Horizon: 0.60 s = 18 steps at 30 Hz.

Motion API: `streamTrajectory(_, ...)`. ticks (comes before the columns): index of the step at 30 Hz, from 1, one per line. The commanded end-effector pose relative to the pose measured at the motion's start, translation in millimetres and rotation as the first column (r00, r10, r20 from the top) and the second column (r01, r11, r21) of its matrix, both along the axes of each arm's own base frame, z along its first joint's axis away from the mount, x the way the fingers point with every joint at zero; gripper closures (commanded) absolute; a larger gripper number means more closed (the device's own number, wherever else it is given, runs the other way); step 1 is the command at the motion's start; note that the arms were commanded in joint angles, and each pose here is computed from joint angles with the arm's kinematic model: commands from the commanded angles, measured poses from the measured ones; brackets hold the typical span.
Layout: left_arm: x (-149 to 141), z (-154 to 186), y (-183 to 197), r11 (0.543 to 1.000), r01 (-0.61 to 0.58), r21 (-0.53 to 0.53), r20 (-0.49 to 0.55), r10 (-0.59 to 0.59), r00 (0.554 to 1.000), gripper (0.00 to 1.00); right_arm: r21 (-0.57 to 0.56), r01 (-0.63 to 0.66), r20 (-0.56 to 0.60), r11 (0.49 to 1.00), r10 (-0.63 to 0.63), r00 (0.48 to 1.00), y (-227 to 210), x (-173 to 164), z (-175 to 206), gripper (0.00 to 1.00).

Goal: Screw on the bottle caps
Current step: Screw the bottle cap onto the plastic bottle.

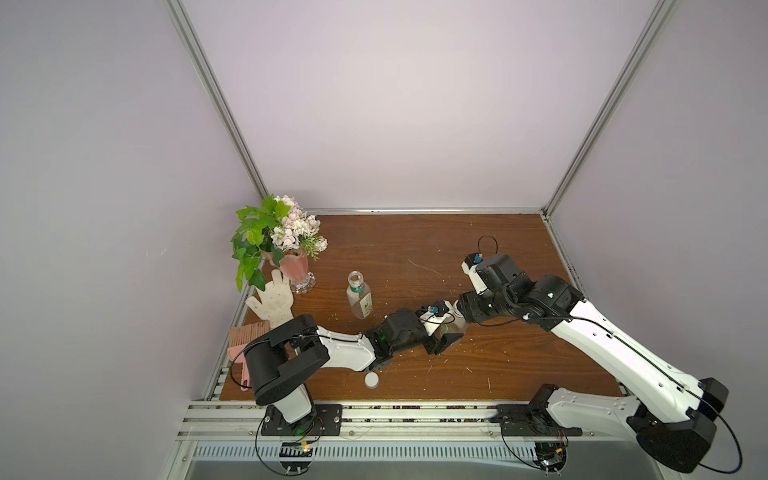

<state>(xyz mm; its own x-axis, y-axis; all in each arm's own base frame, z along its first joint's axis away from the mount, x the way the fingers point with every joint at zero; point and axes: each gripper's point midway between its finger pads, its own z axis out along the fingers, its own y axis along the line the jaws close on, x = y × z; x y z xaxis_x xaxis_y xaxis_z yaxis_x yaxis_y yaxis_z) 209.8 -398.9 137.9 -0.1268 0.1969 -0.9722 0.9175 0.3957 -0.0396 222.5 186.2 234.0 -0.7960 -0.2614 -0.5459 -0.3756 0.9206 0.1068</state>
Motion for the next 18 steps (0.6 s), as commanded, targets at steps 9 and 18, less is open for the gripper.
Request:
streamTrajectory(9,1,8,-7,1.0,0.018,-0.022,0.02,-0.018,1.0,0.37,0.03,-0.013,0.039,0.999,0.012,0.999,2,3,15,0.36)
streamTrajectory(18,1,7,-6,1.0,0.016,-0.019,0.019,-0.016,1.0,0.37,0.028,-0.021,0.03,0.999,0.02,0.999,5,4,12,0.36)
